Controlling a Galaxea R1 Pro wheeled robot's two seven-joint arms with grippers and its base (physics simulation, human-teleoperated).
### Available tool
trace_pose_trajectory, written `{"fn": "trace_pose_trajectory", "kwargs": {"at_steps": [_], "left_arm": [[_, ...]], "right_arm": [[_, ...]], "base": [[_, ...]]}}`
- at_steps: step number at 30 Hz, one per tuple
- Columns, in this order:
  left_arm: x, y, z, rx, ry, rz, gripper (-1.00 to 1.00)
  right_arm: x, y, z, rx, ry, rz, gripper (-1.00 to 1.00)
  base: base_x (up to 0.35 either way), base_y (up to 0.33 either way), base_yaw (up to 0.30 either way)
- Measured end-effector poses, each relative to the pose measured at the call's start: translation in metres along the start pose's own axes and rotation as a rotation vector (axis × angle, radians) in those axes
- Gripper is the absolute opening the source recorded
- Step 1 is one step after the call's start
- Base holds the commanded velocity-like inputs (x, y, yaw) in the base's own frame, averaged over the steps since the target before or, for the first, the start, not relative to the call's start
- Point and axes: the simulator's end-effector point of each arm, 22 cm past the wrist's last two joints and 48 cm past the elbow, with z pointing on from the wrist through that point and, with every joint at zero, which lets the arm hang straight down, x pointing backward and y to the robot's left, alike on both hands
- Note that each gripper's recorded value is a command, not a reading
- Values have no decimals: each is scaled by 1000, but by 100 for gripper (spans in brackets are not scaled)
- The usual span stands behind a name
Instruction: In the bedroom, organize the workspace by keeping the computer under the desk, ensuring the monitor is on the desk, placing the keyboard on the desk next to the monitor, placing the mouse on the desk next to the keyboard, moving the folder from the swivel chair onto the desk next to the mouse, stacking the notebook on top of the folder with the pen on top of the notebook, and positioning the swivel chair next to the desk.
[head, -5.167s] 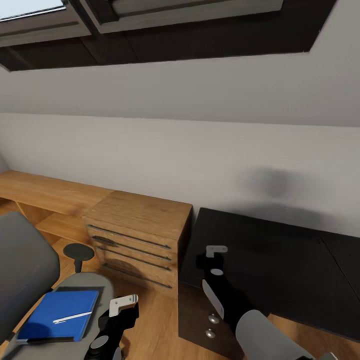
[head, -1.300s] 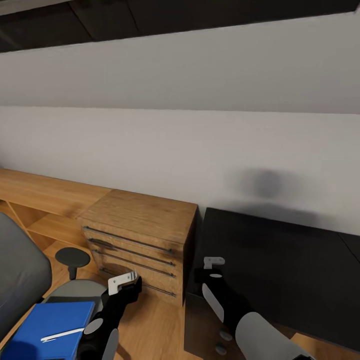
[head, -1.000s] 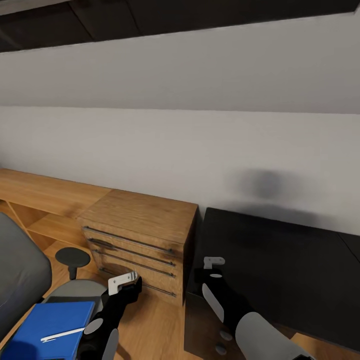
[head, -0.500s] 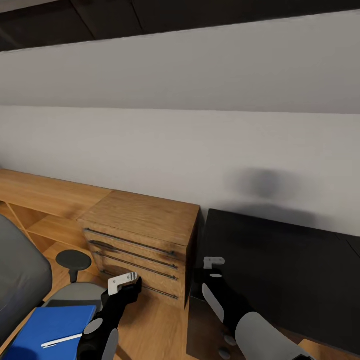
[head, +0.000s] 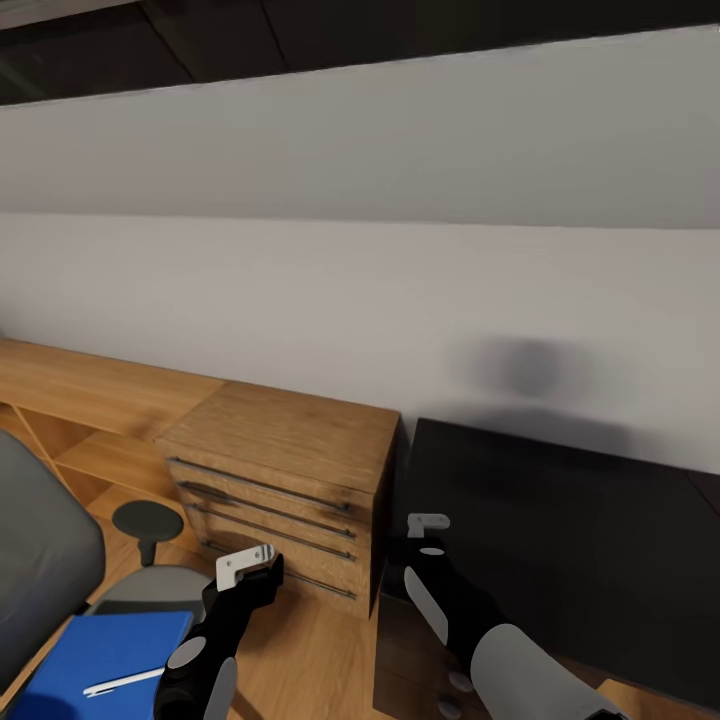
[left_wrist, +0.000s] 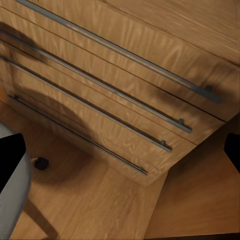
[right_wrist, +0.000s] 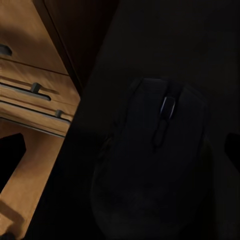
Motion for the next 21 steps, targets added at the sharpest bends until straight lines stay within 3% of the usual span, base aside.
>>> {"fn": "trace_pose_trajectory", "kwargs": {"at_steps": [5, 8, 12, 21], "left_arm": [[-5, -1, -4, 0, 1, 0, 100], [-8, -2, -6, -1, 3, 1, 100], [-11, -2, -9, -2, 5, 3, 100], [-15, -3, -13, -2, 5, 3, 100]], "right_arm": [[-9, 1, -6, -2, -11, 3, 100], [-30, 5, -13, -10, -51, 11, 100], [-80, 18, -37, -37, -161, 41, 100], [-97, 11, -93, 12, -259, 131, 100]], "base": [[0, 0, 0], [0, 0, 0], [0, 0, 0], [0, 0, 0]]}}
